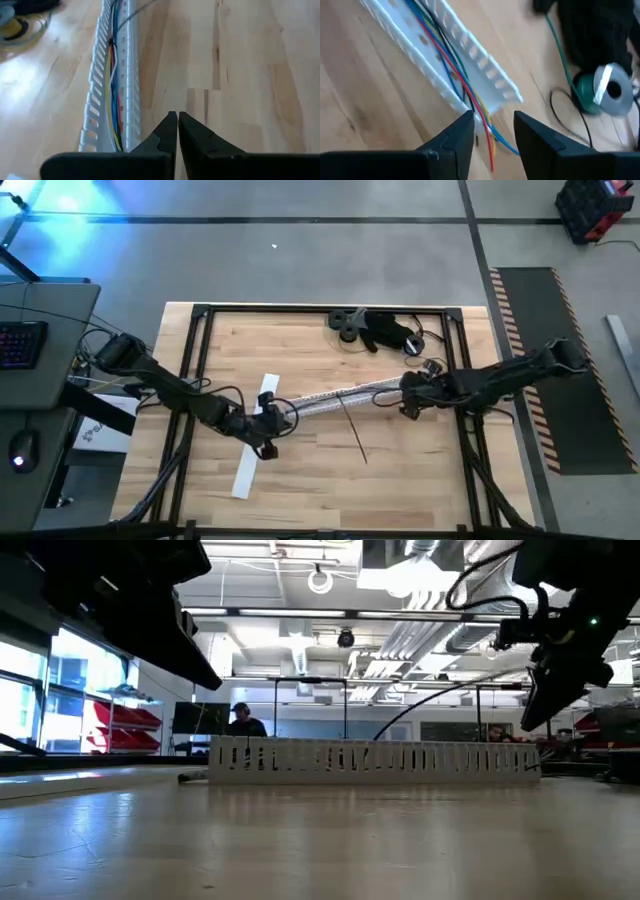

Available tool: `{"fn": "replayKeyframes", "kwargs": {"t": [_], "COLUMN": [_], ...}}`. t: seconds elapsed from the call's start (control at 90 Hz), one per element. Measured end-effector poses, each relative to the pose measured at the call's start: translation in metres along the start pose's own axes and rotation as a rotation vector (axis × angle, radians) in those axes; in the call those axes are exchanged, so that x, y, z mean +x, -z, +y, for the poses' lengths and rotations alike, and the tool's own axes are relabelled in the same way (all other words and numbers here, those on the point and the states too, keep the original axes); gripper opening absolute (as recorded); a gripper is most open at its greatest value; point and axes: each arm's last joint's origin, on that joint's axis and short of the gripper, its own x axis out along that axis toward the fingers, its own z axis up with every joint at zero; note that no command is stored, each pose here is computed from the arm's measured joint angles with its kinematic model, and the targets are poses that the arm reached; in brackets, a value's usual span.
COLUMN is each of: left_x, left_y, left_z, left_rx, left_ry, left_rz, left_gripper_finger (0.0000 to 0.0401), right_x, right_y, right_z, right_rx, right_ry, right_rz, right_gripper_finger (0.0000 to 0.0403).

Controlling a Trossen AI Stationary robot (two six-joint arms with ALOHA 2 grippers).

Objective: Ziptie cables
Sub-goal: Put the zip tied cable wires to the white cable duct

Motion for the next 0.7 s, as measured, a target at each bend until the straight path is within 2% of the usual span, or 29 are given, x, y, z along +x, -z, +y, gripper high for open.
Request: {"fn": "replayKeyframes", "kwargs": {"t": [0.267,0.456,0.633,0.7], "left_x": [0.0,0.0,-0.003,-0.003], "left_y": [0.002,0.002,0.003,0.003], "left_z": [0.0,-0.001,-0.005,-0.006], "left_rx": [-0.028,-0.027,-0.017,-0.016], "left_ry": [0.001,0.004,0.017,0.02], "left_rz": [0.004,0.003,-0.003,-0.005], "left_gripper_finger": [0.0,0.0,0.0,0.0], "right_x": [0.015,0.027,0.022,0.013], "right_y": [0.0,0.001,0.003,-0.002], "right_z": [-0.01,-0.008,-0.016,-0.017], "right_rx": [0.142,0.134,0.159,0.17], "right_ry": [0.078,0.091,0.235,0.23], "right_rz": [0.134,0.233,0.205,0.169], "right_gripper_finger": [0.0122,0.0122,0.0121,0.0121]}}
